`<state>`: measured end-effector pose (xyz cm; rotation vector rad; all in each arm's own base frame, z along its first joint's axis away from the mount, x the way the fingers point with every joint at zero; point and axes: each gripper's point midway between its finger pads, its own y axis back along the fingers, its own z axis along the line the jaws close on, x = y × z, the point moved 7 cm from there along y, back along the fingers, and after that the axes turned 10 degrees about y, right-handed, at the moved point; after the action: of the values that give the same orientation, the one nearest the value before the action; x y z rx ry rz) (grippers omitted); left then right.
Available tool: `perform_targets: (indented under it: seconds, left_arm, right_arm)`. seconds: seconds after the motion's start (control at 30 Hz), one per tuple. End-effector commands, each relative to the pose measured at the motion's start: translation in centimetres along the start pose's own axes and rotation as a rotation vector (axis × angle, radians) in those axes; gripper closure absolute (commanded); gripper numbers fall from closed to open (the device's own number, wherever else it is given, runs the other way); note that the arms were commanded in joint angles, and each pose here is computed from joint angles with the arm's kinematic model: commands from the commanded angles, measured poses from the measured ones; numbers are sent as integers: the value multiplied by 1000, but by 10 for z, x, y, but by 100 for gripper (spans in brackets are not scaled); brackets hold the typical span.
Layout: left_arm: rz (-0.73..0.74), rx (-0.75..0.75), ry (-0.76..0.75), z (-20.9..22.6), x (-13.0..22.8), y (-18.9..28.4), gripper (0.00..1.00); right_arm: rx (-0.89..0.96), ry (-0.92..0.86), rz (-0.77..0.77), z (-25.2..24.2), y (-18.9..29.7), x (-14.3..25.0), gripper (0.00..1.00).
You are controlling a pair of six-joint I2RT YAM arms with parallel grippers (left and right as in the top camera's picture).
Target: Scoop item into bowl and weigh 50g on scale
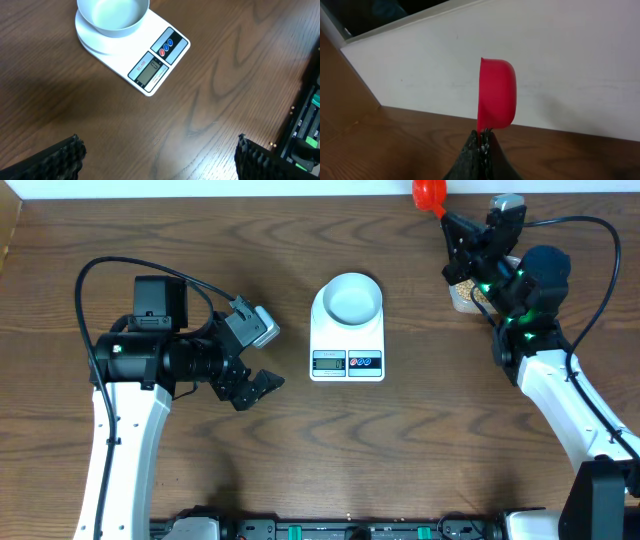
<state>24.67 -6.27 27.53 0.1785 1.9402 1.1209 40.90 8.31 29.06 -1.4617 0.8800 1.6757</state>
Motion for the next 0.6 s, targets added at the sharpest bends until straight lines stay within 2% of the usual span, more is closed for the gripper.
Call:
perform_targets:
  seconds: [0.0,0.33,0.57]
  left_arm:
    - [-16,3,1,-1,-3,4,2]
    - [-16,3,1,-1,-3,4,2]
    - [-16,3,1,-1,-3,4,2]
  right_arm:
    - [0,20,-18,-2,0,-10,99]
    - [6,67,74,-3,2,4,99]
    - [55,188,123,2,23,-8,99]
